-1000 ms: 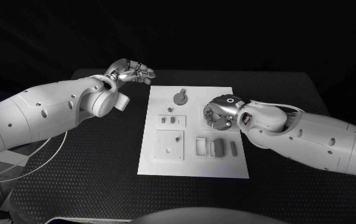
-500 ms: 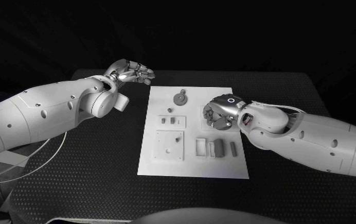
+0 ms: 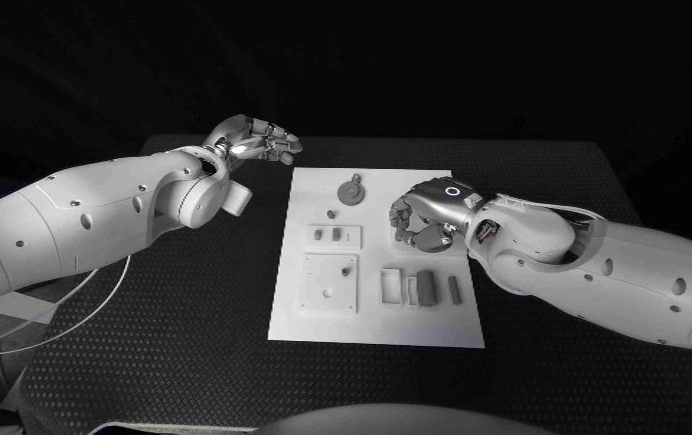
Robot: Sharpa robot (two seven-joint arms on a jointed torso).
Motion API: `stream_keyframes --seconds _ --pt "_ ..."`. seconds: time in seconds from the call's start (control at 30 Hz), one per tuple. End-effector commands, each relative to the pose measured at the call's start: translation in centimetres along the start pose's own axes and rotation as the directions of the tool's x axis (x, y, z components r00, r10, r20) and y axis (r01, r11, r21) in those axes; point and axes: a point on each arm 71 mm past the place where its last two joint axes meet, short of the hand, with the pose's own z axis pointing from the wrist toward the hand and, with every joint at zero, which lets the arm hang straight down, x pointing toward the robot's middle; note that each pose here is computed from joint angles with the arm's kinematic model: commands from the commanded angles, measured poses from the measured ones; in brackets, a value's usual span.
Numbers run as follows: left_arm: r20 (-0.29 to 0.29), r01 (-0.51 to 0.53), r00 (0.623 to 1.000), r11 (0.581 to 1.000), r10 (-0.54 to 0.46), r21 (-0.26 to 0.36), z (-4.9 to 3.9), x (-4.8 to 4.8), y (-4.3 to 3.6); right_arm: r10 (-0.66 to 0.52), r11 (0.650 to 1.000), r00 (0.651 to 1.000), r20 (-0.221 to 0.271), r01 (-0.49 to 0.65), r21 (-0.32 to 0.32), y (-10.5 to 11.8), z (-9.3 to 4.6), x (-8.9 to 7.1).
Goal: Assemble the parts on the task board
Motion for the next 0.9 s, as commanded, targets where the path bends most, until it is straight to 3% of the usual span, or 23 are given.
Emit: stream_keyframes --seconds 0.03,0.17,0.33,0.53,0.9 --pt "-0.011 0.008 1.0 1.0 -0.008 0.013 0.07 0.16 -0.22 -0.003 1.0 0.998 0.059 0.004 -0.028 0.7 -0.1 -0.7" --pt "-0.011 0.007 1.0 1.0 -0.007 0.013 0.09 0.15 -0.21 0.014 0.998 0.996 0.089 -0.009 -0.061 1.7 0.1 -1.1" --pt "-0.009 0.007 1.0 1.0 -0.006 0.014 0.17 0.15 -0.21 0.039 0.993 0.995 0.092 -0.029 -0.11 3.4 0.7 -1.3" --pt "-0.011 0.007 1.0 1.0 -0.007 0.015 0.26 0.32 -0.27 0.047 0.986 0.997 0.068 -0.035 -0.166 5.7 2.1 -0.6" --pt "-0.022 0.009 1.0 1.0 -0.009 0.02 0.63 0.96 -0.5 0.065 0.963 0.998 -0.026 -0.069 -0.26 10.5 4.0 2.7"
